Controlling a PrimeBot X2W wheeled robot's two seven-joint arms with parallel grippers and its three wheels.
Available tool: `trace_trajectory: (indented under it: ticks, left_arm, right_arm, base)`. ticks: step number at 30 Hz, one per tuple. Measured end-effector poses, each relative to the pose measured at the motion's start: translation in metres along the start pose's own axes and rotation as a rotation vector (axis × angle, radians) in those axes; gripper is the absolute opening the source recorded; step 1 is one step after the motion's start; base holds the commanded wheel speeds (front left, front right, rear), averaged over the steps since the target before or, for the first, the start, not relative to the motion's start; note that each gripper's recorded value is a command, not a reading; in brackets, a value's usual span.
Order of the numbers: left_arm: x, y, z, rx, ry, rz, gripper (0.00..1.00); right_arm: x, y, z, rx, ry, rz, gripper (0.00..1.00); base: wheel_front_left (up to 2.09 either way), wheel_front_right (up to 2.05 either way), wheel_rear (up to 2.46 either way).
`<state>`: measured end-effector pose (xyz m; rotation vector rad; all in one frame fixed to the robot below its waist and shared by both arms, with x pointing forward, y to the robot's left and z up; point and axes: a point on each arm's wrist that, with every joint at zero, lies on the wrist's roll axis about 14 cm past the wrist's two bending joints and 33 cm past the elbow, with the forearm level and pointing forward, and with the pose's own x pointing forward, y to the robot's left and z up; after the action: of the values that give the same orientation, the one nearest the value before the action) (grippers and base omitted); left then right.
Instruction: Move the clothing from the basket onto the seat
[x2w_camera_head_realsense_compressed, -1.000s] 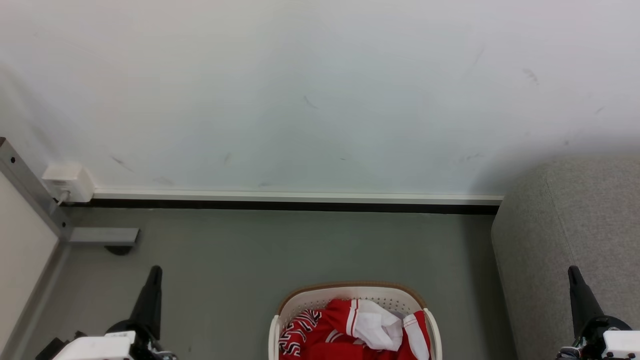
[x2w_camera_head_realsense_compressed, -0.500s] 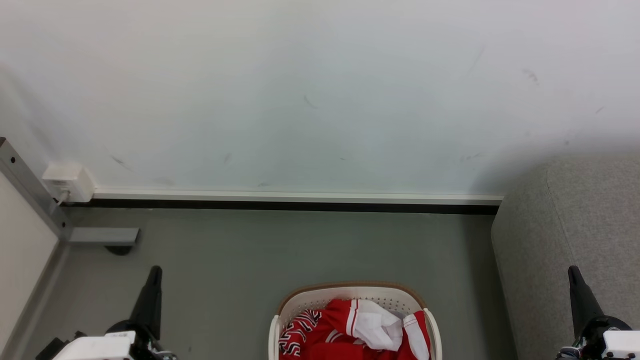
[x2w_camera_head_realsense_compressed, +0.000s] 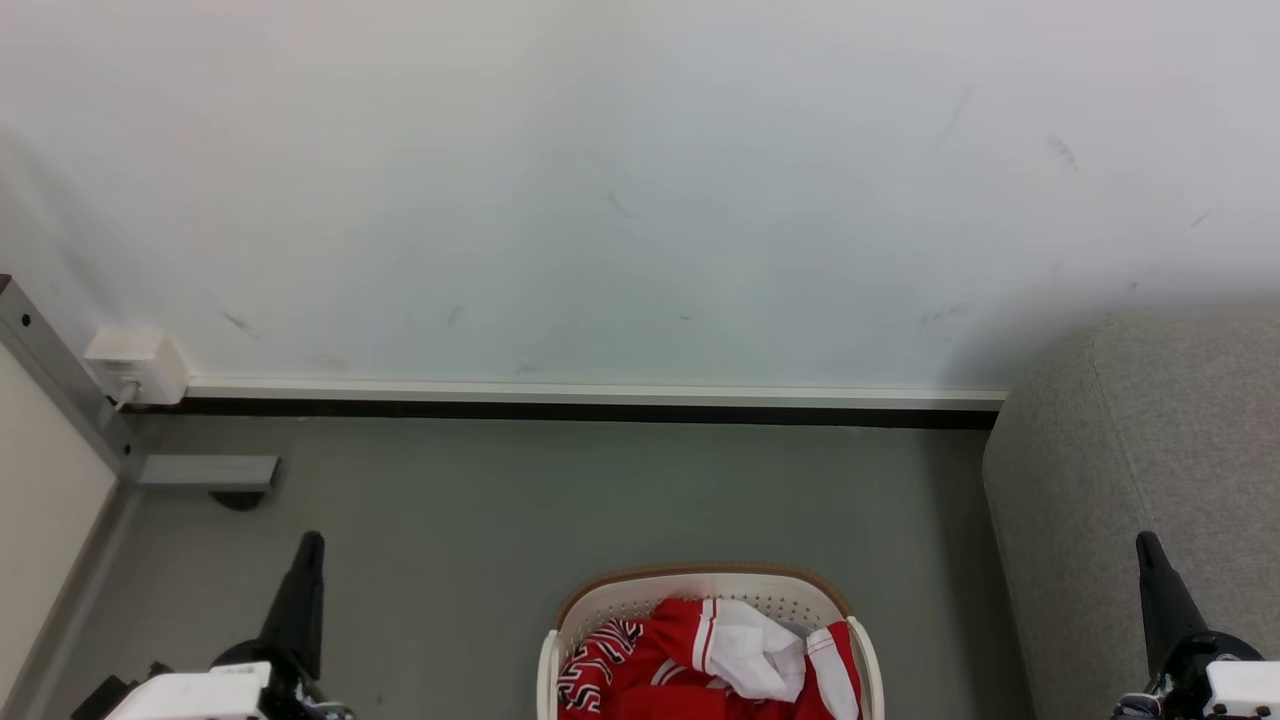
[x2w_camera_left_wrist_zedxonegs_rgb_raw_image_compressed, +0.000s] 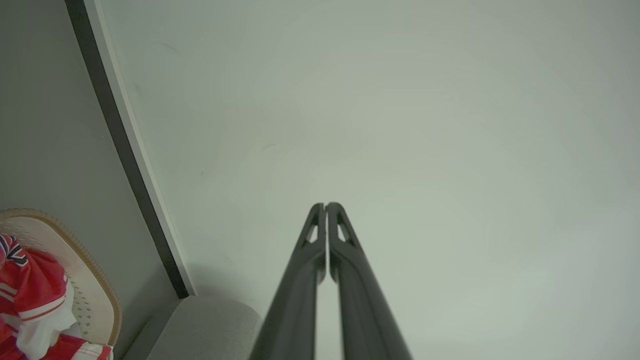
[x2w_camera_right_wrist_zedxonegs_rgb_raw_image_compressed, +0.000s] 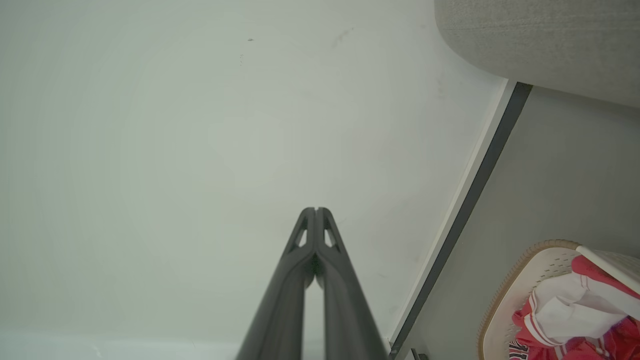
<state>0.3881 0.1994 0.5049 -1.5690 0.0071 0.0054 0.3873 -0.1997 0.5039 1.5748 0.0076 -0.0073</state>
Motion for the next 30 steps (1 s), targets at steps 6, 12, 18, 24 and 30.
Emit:
trace_trajectory:
  ticks: [6,12,18,24,30]
  left_arm:
    - [0.0000,0.0000,0.0000,0.000,0.000,0.000,0.00]
    - [0.0000,0.0000,0.0000,0.000,0.000,0.000,0.00]
    - [0.0000,0.0000,0.0000,0.000,0.000,0.000,0.00]
    - [0.0000,0.0000,0.0000,0.000,0.000,0.000,0.00]
    - [0.0000,0.0000,0.0000,0.000,0.000,0.000,0.00]
  right_arm:
    - [0.0000,0.0000,0.0000,0.000,0.000,0.000,0.00]
    - [0.0000,0.0000,0.0000,0.000,0.000,0.000,0.00]
    - [0.0000,0.0001,0.0000,0.000,0.000,0.000,0.00]
    - [0.0000,0.0000,0.0000,0.000,0.000,0.000,0.00]
    - [0.0000,0.0001,0.0000,0.000,0.000,0.000,0.00]
  base:
    - [0.00,0.00,0.00]
    - [0.00,0.00,0.00]
    - [0.00,0.00,0.00]
    - [0.00,0.00,0.00]
    - [0.00,0.00,0.00]
